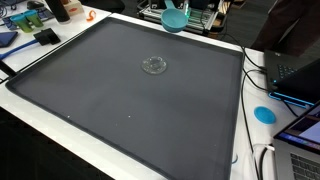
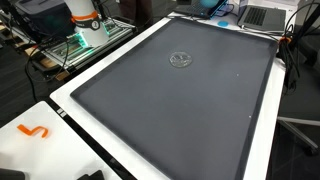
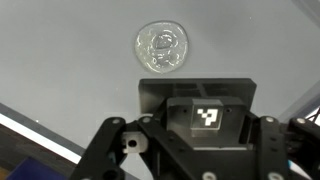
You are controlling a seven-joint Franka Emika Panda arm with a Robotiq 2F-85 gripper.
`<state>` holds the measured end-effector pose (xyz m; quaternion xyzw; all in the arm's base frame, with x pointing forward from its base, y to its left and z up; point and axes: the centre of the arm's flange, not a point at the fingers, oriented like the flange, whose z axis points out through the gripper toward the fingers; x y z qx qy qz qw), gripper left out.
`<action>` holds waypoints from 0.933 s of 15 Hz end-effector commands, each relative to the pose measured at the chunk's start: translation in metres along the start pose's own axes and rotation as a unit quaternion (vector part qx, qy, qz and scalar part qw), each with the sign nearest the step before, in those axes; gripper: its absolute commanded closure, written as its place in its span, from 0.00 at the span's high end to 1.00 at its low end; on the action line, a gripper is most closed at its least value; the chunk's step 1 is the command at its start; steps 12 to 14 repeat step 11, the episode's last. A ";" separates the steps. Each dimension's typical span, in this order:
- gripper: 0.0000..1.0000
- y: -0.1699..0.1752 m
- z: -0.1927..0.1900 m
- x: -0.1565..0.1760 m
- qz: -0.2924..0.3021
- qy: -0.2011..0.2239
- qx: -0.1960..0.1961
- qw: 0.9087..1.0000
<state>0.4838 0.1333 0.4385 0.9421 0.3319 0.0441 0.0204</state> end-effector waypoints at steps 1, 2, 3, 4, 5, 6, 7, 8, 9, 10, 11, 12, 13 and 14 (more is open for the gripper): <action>0.31 -0.001 -0.011 0.004 0.001 -0.008 -0.009 1.000; 0.31 -0.001 -0.012 0.004 0.000 -0.006 -0.009 1.000; 0.31 0.001 -0.006 0.003 0.000 0.003 -0.002 1.000; 0.56 0.002 -0.008 0.004 0.000 0.004 -0.002 1.000; 0.56 0.002 -0.007 0.004 0.000 0.004 -0.002 1.000; 0.56 0.002 -0.007 0.004 0.000 0.004 -0.002 1.000; 0.56 0.002 -0.007 0.004 0.000 0.004 -0.001 1.000; 0.56 0.002 -0.006 0.004 0.000 0.003 -0.001 1.000; 0.56 0.002 -0.006 0.004 0.000 0.003 -0.001 1.000; 0.56 0.002 -0.006 0.004 0.000 0.003 -0.001 1.000; 0.56 0.002 -0.006 0.004 0.000 0.003 -0.001 1.000; 0.56 0.002 -0.006 0.004 0.000 0.003 -0.001 1.000; 0.56 0.002 -0.006 0.004 0.000 0.003 -0.001 1.000; 0.56 0.002 -0.006 0.004 0.000 0.003 -0.001 1.000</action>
